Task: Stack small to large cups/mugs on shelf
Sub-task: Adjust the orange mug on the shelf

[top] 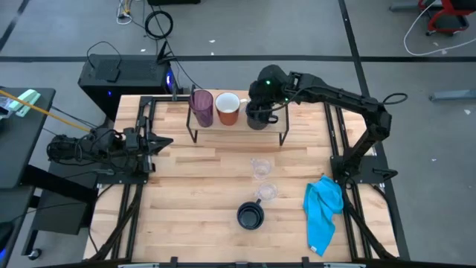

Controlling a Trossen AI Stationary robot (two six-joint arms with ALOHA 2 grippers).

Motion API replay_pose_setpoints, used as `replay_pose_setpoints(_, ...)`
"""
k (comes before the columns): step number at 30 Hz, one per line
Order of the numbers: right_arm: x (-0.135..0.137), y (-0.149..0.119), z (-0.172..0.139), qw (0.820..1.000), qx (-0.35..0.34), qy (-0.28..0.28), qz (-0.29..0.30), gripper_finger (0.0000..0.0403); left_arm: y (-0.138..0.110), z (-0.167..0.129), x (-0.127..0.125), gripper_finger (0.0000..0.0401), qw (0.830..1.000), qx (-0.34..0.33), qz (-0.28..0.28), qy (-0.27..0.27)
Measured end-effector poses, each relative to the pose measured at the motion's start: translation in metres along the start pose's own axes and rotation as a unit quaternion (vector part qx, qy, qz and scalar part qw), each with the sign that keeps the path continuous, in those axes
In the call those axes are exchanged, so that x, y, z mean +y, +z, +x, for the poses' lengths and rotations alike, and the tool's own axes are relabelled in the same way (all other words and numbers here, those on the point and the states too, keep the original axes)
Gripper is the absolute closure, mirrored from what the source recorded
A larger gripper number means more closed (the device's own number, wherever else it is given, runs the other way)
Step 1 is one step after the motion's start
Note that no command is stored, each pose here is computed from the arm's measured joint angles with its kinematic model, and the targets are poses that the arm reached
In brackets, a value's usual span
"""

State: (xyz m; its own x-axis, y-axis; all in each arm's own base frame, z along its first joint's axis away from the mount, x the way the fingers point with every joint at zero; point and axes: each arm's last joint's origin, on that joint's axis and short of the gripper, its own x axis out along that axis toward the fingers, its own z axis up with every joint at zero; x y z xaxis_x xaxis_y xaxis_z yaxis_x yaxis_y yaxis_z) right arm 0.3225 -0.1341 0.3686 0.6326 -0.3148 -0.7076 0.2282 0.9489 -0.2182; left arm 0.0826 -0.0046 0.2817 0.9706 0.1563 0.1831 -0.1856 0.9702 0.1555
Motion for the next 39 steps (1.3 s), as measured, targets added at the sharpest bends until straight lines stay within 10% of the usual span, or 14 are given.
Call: replay_pose_setpoints(39, -0.021, 0.0, 0.035, 0.999, -0.008, -0.017, -0.034, 0.022, 0.0, 0.0, 0.0, 0.0391, 1.0, 0.001, 0.001, 0.0)
